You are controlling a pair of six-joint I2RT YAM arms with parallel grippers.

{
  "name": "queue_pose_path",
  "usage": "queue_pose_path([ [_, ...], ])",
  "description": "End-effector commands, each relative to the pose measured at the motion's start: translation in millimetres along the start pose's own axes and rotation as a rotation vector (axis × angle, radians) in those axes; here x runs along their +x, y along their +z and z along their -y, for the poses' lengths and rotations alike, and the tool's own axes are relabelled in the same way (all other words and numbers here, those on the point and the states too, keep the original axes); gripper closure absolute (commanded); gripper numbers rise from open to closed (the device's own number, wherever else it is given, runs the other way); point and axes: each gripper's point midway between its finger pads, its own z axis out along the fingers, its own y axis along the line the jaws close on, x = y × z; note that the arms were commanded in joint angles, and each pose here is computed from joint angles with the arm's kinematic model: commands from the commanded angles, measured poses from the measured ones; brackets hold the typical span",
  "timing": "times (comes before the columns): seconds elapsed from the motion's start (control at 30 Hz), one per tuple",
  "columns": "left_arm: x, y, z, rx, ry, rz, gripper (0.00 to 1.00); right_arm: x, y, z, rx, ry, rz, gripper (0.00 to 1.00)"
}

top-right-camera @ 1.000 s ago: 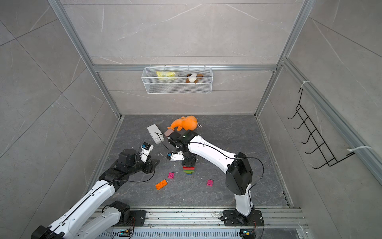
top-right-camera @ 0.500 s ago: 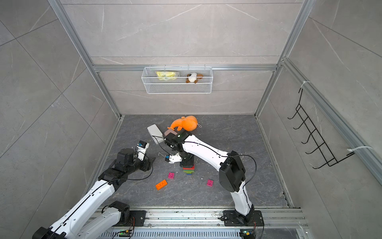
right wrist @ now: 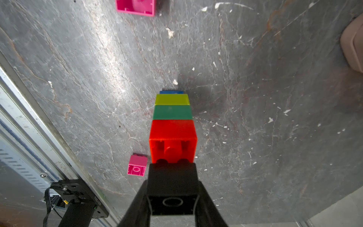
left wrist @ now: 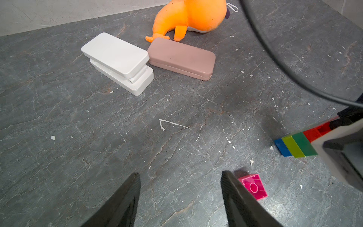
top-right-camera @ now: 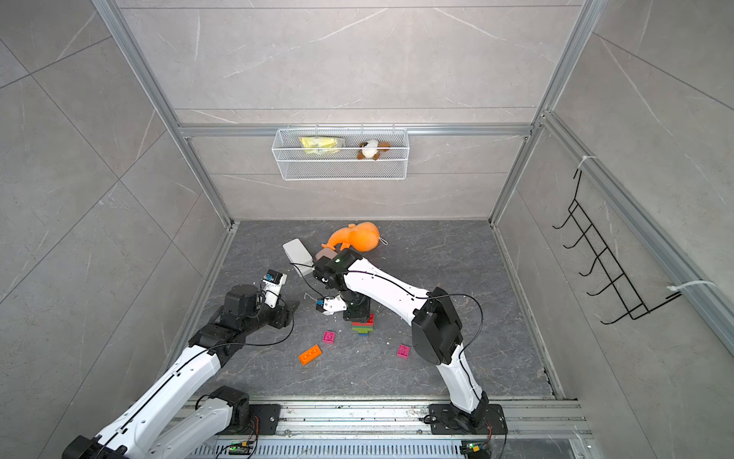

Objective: Assemble a carrot with lego
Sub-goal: Assemble the lego brick with the lego brick.

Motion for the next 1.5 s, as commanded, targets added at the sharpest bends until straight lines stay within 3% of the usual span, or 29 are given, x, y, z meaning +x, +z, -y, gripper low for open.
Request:
queue_pose_path([
  [0.0, -7, 0, 2, 0.02, -0.015, 0.035, 0.31, 3, 1, -4, -0.014, 0.008, -0.034, 0.8],
  [0.77, -8, 0, 6, 0.039, -0.014, 0.043, 0.31, 14, 22, -3, -0.009, 0.03, -0.125, 0.81],
  [1.13, -10, -1, 6, 0.045, -0.015, 0.05, 0.31, 18, 56, -15, -0.069, 0.048, -0.195, 0.82],
  [1.3, -9, -1, 7, 0.046, -0.017, 0.048, 0.31, 14, 62, -17, -0.081, 0.051, -0.169, 0.83],
  [1.47, -10, -1, 7, 0.051, -0.016, 0.05, 0.31, 10, 45, -8, -0.042, 0.083, -0.105, 0.78],
])
